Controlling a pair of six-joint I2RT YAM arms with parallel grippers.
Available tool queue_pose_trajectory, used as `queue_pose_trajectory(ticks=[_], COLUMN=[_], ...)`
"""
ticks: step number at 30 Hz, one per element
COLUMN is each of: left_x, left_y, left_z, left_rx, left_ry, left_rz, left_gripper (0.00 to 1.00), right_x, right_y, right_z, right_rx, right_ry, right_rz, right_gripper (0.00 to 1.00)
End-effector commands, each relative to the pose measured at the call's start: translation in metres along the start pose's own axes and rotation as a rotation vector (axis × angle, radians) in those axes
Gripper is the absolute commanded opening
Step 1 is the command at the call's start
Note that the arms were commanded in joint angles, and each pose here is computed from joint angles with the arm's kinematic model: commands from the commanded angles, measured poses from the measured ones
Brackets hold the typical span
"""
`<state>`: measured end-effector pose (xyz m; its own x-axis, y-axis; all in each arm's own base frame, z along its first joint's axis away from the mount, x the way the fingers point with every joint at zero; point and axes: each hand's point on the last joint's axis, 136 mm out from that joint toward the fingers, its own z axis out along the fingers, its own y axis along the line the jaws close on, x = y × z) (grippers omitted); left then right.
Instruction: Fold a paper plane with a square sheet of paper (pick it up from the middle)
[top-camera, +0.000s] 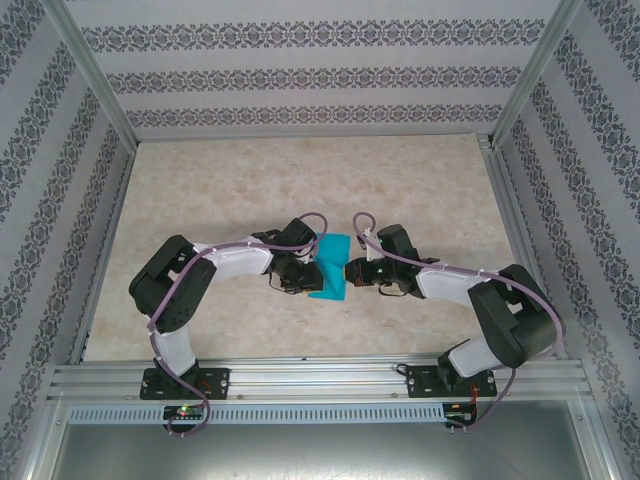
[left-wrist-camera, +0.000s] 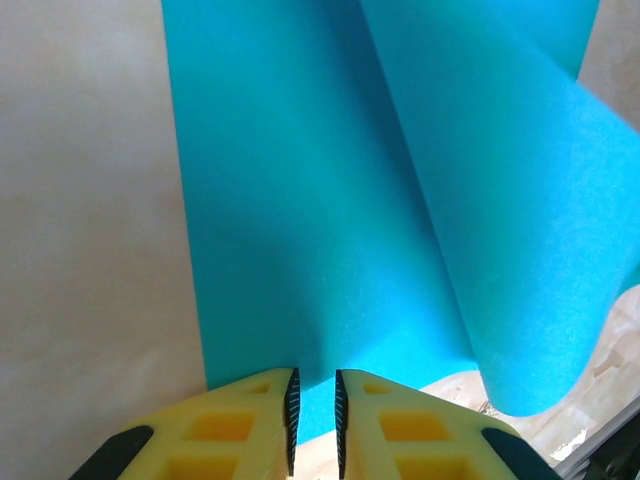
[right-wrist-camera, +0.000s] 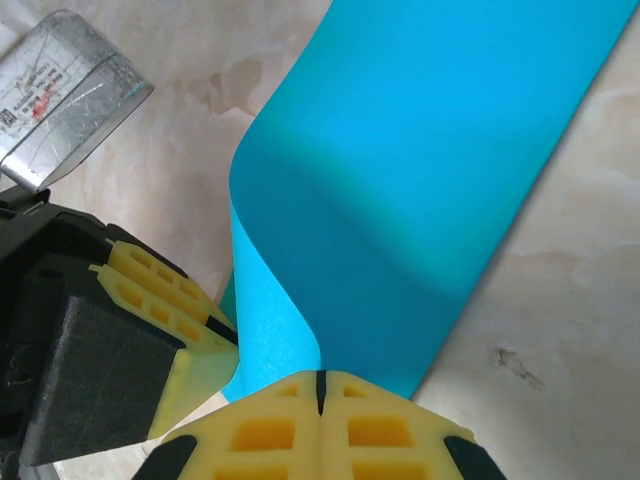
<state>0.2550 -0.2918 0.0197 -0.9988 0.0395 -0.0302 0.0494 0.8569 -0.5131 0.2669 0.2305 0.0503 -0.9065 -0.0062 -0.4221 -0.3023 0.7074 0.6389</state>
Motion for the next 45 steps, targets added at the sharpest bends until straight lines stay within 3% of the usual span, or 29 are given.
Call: queue_pose_trajectory(ticks=[1,23,45], left_x=[-0.001,-0.001,0.002], left_y=[0.003,0.009,0.010], left_z=[0.003,0.000,0.001], left_rx=[-0.043,-0.082,-0.083], left_ry=[-0.014,-0.020,-0.010], left_rz=[0.013,0.012,0.014], left_gripper=[0.21,0.21,0.20], right_x=[-0.004,-0.011,-0.016], right_y=[-0.002,-0.008,-0.025], right_z=[0.001,0.023,0.023], right_rx=[0.006,0.028,0.130], right_ry=[0.029,0.205,0.191], right_rz=[-0.031,-0.125,-0.138], right_gripper=[0.04,0.04,0.04])
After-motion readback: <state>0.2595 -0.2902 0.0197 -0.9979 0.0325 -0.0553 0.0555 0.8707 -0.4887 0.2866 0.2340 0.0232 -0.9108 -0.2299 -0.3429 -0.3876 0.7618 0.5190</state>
